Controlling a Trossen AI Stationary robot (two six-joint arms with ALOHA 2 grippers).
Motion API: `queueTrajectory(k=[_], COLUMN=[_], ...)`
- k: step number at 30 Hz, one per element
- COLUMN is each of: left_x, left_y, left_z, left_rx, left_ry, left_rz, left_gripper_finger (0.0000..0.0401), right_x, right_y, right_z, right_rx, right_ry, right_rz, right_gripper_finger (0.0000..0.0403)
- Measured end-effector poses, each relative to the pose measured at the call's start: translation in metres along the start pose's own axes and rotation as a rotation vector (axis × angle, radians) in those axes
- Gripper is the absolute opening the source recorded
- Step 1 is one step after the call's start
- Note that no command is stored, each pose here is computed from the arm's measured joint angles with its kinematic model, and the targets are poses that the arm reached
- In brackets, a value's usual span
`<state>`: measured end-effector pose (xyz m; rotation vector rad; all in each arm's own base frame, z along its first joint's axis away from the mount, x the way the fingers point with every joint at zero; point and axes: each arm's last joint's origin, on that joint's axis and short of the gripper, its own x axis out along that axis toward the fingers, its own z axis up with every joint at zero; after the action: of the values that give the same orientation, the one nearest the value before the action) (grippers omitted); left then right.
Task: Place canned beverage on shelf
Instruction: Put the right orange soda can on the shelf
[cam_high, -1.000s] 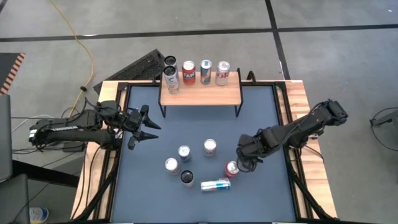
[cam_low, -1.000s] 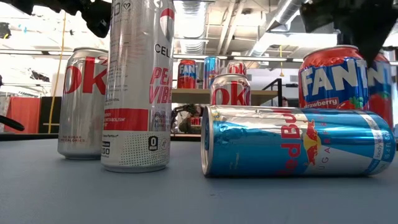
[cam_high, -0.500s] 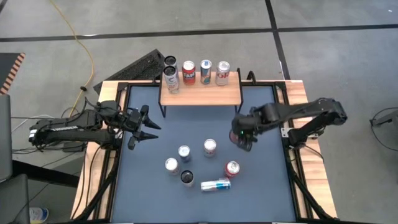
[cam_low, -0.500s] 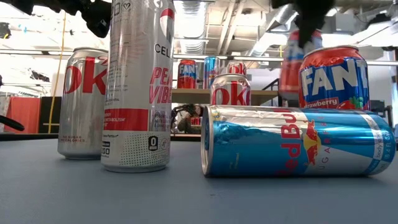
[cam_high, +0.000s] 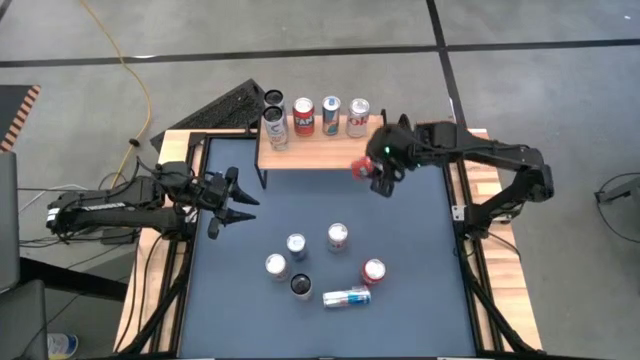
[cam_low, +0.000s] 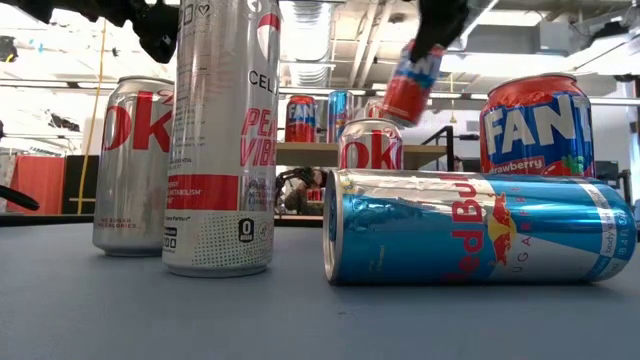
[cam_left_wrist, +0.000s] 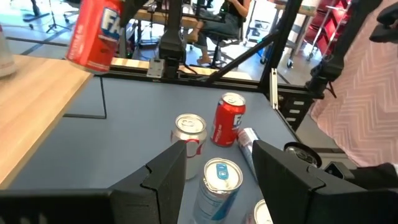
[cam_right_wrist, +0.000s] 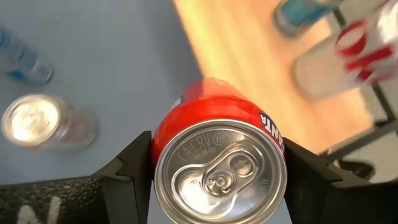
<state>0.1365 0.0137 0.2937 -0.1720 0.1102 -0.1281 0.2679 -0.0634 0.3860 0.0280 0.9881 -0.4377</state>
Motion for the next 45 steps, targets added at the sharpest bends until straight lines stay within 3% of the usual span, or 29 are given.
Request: queueTrajectory(k=[7,12,17,24,38,45], left_x=[0.0,0.0,0.0,0.0,0.0,0.0], left_y=[0.001,0.001,0.001,0.001,0.001,0.001], left_z=[0.0,0.0,0.0,0.001,0.005,0.005], left_rx=[-0.013,-0.02,-0.02,-0.018,-0.008,-0.006], left_ry=[-0.007,-0.007,-0.007,-0.015,-0.057,-0.061], left_rz=[0.024,0.024,0.024,0.026,0.043,0.042], left_gripper_finger=[0.0174,0.0174,0.0174,0.0174,0.0174,0.0174], right_x=[-0.002,0.009,0.032,0.049,0.031,0.034], right_y=[-0.031,-0.048,-0.055,-0.055,-0.057,-0.055], right_z=[0.017,0.023,0.021,0.023,0.027,0.025], right_rx=[0.017,0.042,0.034,-0.009,-0.035,-0.041], right_ry=[-0.099,-0.081,0.033,0.08,0.076,0.101], right_rz=[-0.022,-0.023,-0.027,-0.028,-0.027,0.035], right_gripper_finger=[0.0247,0.0247,0.0247,0.0247,0.0251,0.027])
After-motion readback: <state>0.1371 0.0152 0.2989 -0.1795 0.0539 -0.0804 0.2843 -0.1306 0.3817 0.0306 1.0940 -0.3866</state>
